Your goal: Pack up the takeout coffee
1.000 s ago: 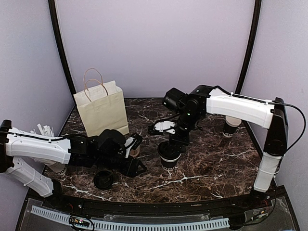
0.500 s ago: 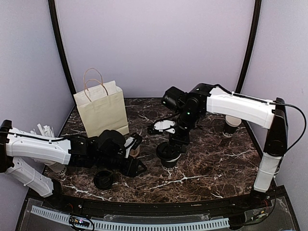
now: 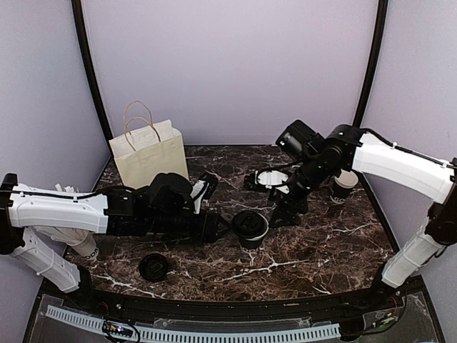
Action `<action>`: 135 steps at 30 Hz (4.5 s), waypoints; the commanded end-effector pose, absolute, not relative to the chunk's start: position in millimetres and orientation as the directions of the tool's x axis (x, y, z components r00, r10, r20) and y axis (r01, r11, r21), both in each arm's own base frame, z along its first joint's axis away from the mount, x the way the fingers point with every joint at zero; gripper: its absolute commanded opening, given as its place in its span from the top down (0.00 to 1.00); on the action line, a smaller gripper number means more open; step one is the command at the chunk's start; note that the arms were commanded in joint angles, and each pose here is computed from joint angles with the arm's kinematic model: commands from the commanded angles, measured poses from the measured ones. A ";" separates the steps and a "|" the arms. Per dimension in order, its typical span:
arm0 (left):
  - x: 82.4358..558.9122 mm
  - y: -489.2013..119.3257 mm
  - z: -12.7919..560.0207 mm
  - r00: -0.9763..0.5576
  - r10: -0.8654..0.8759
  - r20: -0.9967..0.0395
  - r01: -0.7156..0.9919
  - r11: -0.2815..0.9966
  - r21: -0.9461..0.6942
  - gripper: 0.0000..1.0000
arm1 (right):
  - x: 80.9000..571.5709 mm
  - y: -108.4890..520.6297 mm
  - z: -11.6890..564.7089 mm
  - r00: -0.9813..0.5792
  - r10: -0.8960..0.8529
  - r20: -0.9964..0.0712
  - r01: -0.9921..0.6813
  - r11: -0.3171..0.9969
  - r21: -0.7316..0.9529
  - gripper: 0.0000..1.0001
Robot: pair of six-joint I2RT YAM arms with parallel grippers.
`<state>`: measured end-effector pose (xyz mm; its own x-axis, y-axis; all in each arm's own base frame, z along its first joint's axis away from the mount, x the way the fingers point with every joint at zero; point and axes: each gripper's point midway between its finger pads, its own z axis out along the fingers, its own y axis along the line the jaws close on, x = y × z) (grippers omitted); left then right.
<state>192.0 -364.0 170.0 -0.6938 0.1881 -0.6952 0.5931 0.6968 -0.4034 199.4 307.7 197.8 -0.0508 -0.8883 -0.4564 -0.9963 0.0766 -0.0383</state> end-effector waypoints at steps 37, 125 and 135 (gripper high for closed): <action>223.7 -399.9 150.5 -0.817 0.193 -0.543 0.525 0.638 -0.563 0.66 | 211.2 298.0 99.4 0.003 -0.753 -0.658 -0.994 0.069 -0.084 0.33; 234.7 -421.6 109.4 -0.896 0.173 -0.409 0.404 0.698 -0.591 0.55 | 218.3 281.3 91.5 -0.737 -0.576 -0.355 -0.633 0.404 0.660 0.62; 228.5 -414.6 81.7 -0.918 0.185 -0.351 0.367 0.730 -0.577 0.57 | 211.1 268.2 63.2 -0.780 -0.572 -0.253 -0.560 0.460 0.689 0.64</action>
<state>244.9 -429.1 129.8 -0.8821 0.1261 -0.4539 0.4137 0.6681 -0.6185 224.3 291.5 123.6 -0.7402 -0.5203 -0.4259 -0.6234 0.2938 0.7246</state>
